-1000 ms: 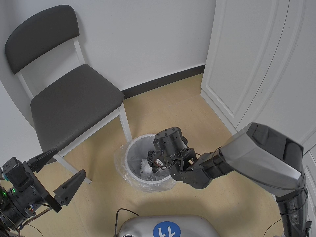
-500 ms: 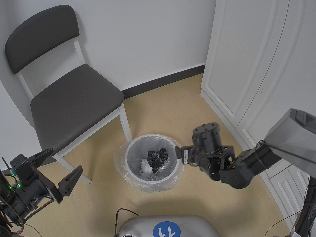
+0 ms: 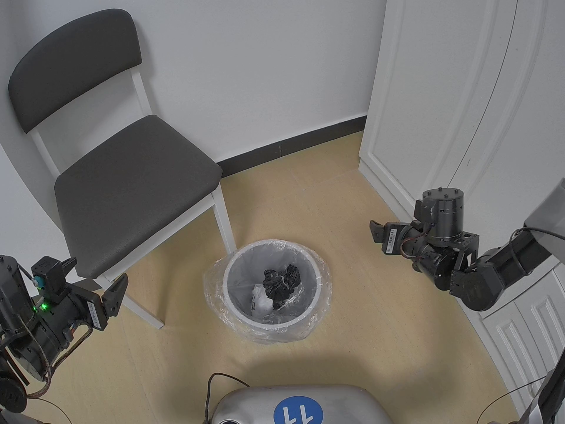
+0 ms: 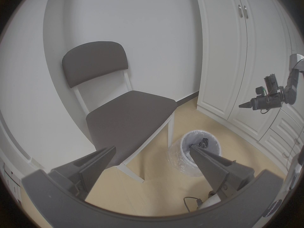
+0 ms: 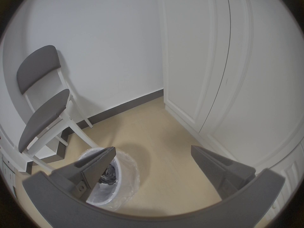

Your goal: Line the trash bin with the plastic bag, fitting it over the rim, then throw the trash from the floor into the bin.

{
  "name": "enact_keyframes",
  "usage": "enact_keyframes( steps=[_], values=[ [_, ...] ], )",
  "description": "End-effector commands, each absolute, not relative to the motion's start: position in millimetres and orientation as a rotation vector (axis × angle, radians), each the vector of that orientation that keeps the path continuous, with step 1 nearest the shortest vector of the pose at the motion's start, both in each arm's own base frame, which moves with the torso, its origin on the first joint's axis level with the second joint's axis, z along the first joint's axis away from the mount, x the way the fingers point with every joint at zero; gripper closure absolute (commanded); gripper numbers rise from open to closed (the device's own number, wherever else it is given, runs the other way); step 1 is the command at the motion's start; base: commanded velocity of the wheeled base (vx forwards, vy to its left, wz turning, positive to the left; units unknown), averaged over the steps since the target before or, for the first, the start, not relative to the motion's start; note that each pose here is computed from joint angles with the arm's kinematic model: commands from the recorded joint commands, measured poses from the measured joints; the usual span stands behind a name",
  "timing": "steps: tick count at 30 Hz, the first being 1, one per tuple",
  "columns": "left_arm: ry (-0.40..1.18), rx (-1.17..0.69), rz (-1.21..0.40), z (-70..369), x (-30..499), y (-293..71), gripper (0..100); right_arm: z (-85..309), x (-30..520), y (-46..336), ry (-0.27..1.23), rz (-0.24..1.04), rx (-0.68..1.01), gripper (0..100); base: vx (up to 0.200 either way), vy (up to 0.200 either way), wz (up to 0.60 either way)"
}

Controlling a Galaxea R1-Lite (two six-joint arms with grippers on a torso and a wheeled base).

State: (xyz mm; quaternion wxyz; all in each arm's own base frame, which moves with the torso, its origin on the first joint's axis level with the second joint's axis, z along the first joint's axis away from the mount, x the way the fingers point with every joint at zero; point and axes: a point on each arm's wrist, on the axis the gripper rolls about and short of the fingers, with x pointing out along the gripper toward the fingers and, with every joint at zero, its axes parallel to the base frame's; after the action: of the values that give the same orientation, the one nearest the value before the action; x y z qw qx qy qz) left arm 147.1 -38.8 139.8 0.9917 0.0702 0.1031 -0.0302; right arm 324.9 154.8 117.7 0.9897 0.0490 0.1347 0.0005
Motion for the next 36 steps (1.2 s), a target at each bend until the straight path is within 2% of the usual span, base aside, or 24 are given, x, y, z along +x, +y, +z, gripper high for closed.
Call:
enact_keyframes(
  steps=[1,5,13,22,30,36],
  values=[
    [0.198,0.138,-0.053,142,148,-38,0,138,312,138,0.229,-0.021,0.073,0,0.000,0.000,0.00],
    [0.182,0.134,-0.046,145,146,-37,0,141,306,130,0.225,-0.037,0.021,0,0.000,0.000,0.00],
    [0.091,0.119,-0.024,162,141,-32,0,160,299,109,0.100,-0.073,-0.017,0,0.000,0.000,0.00],
    [0.011,0.100,-0.014,175,131,-28,0,199,275,67,-0.048,-0.167,-0.027,0,0.000,0.000,0.00],
    [-0.067,0.077,-0.005,179,105,-21,0,225,240,59,-0.140,-0.161,0.006,0,0.000,0.000,0.00],
    [-0.116,0.060,-0.001,183,94,-18,0,222,229,58,-0.135,-0.112,0.003,0,0.000,0.000,0.00]
  ],
)
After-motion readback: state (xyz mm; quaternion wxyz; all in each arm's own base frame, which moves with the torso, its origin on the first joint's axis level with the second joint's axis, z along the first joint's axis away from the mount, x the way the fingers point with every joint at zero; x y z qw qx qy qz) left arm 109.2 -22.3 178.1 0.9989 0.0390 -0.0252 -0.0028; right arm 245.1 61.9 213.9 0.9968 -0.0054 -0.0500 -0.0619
